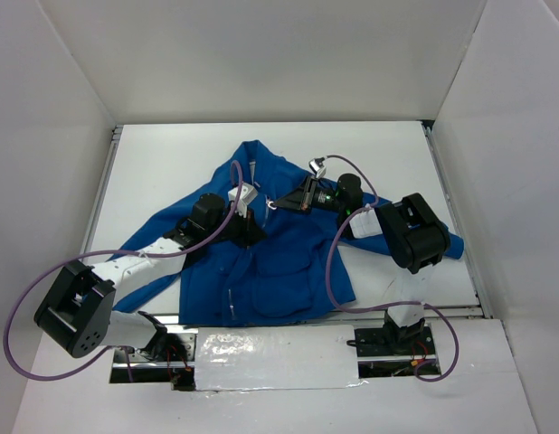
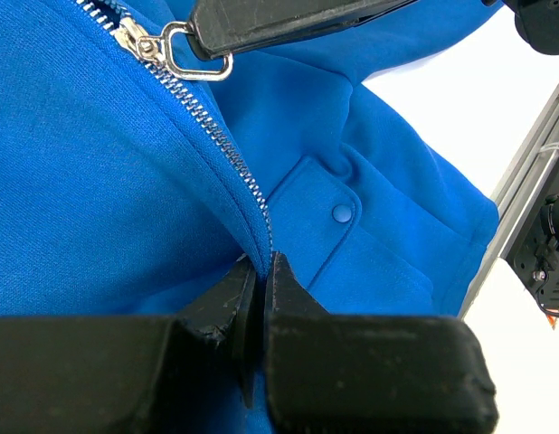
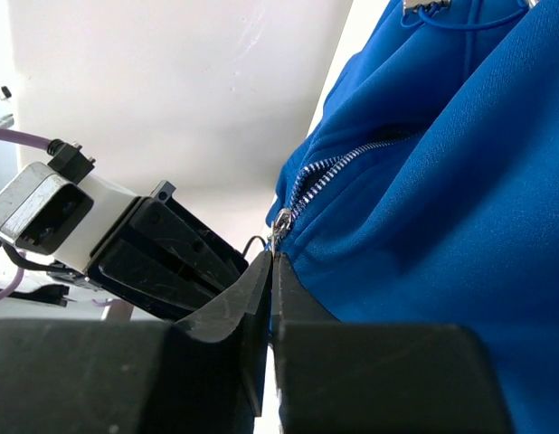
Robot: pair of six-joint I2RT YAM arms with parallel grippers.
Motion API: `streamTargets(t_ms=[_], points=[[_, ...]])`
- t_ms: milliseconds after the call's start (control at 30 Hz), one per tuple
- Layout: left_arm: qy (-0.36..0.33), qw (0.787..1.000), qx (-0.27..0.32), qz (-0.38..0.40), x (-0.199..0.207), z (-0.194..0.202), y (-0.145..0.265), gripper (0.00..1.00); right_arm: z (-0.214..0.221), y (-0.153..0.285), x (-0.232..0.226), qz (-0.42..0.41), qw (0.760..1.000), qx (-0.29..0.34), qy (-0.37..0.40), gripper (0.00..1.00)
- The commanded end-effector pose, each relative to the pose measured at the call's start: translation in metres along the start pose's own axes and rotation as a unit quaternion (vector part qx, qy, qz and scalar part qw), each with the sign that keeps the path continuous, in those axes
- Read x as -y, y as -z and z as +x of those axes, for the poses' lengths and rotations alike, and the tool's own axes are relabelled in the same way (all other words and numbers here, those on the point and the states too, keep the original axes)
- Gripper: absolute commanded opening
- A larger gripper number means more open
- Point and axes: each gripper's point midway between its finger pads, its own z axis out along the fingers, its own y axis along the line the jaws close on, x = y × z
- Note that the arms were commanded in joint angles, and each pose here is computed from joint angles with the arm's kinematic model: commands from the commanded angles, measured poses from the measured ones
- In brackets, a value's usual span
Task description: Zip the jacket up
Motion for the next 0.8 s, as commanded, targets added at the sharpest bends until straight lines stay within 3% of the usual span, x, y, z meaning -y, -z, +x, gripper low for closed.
streamTargets(t_ms=[0, 67, 533, 767], points=[[-0.015, 1.0, 0.011, 0.021, 0.009, -0.007, -0.002, 0.0, -0.003, 0.002, -0.01, -0.022, 0.999, 0.004, 0.03, 0.05], [-0.014, 1.0, 0.011, 0.021, 0.009, -0.007, -0.002, 0.0, -0.003, 0.002, -0.011, -0.023, 0.999, 0.004, 0.031, 0.0], [-0.003, 1.0, 0.019, 0.008, 0.007, -0.006, 0.006, 0.0, -0.052, -0.016, -0.008, 0.068, 0.99, -0.019, 0.119, 0.0], [0.005, 1.0, 0.011, 0.017, 0.009, 0.001, 0.004, 0.0, -0.078, -0.021, 0.006, 0.125, 0.985, -0.041, 0.116, 0.0]])
